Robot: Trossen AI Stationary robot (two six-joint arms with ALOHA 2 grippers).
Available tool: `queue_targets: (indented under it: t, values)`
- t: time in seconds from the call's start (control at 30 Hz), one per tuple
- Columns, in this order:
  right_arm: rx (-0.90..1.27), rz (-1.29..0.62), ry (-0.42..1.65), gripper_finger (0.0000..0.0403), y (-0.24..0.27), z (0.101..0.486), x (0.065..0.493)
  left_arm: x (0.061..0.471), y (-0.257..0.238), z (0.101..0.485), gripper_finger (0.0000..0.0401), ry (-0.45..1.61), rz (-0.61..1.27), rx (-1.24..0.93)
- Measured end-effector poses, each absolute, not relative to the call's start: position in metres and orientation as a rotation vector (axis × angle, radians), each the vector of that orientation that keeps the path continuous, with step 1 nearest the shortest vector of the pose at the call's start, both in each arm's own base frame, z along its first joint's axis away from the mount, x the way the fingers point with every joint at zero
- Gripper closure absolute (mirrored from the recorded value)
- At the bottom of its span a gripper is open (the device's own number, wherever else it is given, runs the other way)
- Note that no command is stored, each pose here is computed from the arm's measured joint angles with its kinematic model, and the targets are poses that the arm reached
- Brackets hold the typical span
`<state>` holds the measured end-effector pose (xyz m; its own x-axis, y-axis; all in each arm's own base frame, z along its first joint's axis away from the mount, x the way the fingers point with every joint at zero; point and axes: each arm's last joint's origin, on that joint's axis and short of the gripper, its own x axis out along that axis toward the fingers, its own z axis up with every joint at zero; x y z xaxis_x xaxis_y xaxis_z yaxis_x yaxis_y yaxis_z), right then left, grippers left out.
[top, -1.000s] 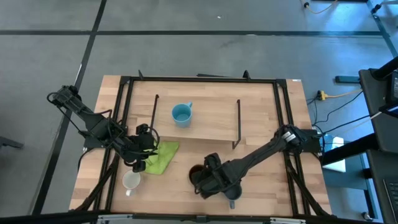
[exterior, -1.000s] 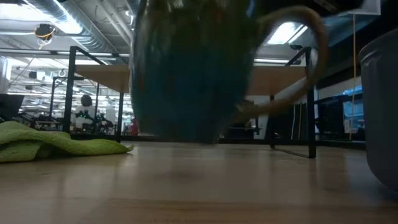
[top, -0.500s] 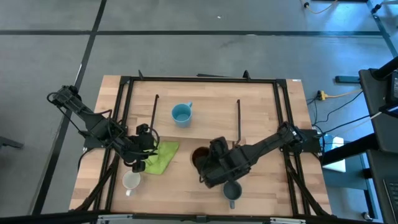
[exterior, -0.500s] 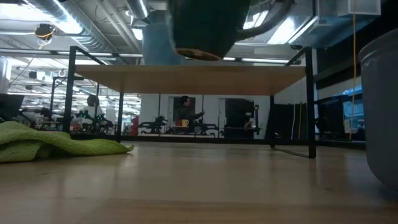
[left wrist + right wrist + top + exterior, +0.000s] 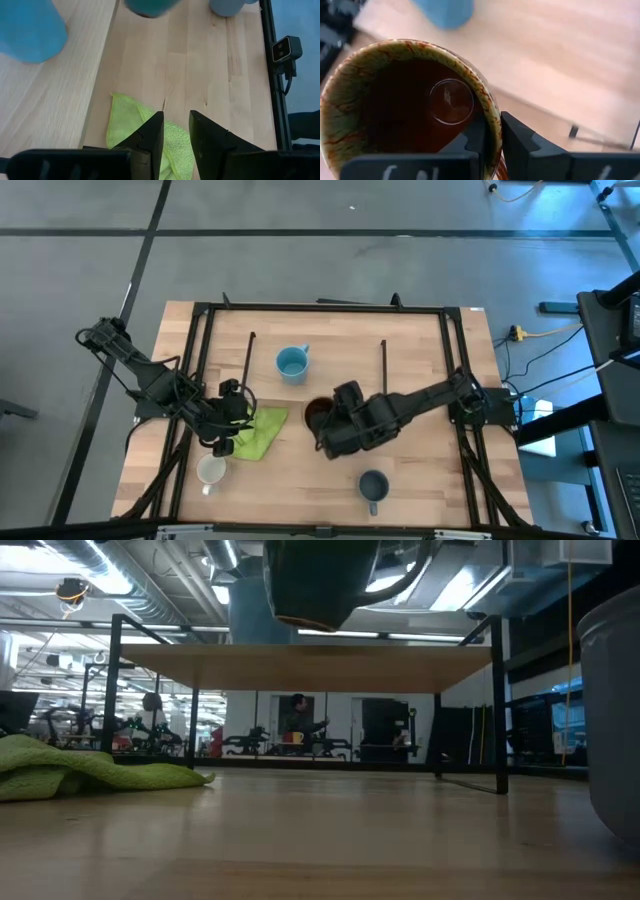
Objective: Stack small to large cups/mugs on shelf
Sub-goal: Put the green mug on the shelf
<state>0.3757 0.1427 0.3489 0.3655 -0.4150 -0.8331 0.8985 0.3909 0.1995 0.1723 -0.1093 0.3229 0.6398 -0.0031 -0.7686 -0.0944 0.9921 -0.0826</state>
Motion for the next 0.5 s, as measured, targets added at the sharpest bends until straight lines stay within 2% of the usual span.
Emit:
queue_targets:
  t: [0.5]
  values:
    - [0.740, -0.985, 0.749, 0.0355, 0.111, 0.360, 0.378, 0.172, -0.110, 0.323, 0.0315, 0.883, 0.041, -0.124]
